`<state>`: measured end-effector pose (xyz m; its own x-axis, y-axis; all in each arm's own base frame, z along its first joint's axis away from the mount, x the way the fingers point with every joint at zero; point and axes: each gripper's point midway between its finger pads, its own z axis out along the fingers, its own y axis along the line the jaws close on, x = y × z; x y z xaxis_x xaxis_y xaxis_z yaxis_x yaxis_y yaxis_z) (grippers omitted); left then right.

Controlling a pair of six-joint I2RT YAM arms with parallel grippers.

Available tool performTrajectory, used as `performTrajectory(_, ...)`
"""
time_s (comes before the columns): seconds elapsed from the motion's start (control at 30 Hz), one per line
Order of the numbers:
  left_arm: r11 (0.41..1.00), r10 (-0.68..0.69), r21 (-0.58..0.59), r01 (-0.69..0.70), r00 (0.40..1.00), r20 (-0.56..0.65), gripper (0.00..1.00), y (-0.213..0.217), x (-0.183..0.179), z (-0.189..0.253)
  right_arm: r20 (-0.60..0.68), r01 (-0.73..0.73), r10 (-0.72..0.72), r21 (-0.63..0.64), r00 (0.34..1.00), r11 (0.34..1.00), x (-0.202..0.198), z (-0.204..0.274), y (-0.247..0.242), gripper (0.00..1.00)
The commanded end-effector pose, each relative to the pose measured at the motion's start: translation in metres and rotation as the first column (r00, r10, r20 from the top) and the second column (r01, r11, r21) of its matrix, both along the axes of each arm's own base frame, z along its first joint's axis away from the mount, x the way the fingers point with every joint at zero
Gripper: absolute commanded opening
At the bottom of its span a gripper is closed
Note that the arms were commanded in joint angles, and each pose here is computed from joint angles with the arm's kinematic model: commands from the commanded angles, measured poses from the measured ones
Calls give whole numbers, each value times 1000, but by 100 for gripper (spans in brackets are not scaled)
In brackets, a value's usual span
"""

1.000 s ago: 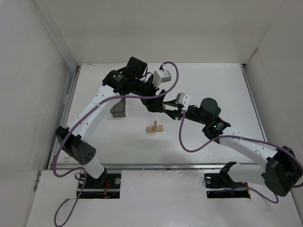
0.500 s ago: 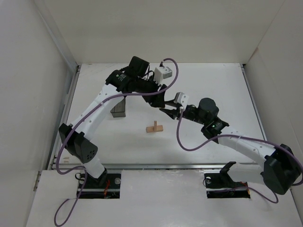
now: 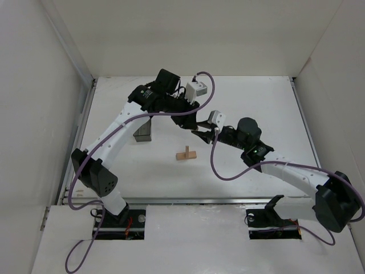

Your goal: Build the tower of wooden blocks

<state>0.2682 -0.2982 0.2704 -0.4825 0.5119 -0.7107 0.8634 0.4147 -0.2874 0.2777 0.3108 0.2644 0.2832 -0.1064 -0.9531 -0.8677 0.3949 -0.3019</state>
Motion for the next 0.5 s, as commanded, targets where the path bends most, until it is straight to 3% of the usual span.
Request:
performTrajectory(0.0, 1000, -26, -14, 26, 999, -19, 1, -3, -6, -1, 110, -17, 7, 92, 994, 996, 1, 48, 6, 0)
performTrajectory(0.1, 999, -32, -2, 32, 999, -29, 0, -1, -9, -6, 110, -17, 7, 92, 994, 996, 1, 48, 6, 1)
performTrajectory(0.17, 999, -38, 5, 38, 999, -29, 0, 0, -10, -7, 100, -17, 8, 96, 995, 995, 0, 48, 6, 10)
performTrajectory(0.2, 999, -47, 7, 47, 999, -19, 0, 0, -9, -7, 81, -17, 10, 91, 997, 996, 0, 45, 6, 20)
performTrajectory(0.23, 999, -40, 19, 40, 999, -22, 0, 2, -9, -9, 79, -2, -6, 93, 997, 996, 2, 45, 5, 41)
performTrajectory(0.3, 999, -32, 44, 32, 999, 6, 0, 7, -5, -9, 44, 19, -23, 87, 999, 996, 6, 44, 4, 55)
performTrajectory(0.33, 998, -24, 58, 24, 1000, 4, 0, 7, -2, -13, 22, 33, -35, 83, 999, 996, 7, 41, 3, 68)
performTrajectory(0.37, 997, -18, 77, 17, 1000, 21, 0, 11, 0, -13, 12, 46, -47, 76, 999, 996, 9, 38, 2, 100)
performTrajectory(0.47, 991, -7, 134, 3, 1000, 29, 0, 17, 6, -23, -8, 58, -58, 59, 998, 997, 7, 35, -2, 100)
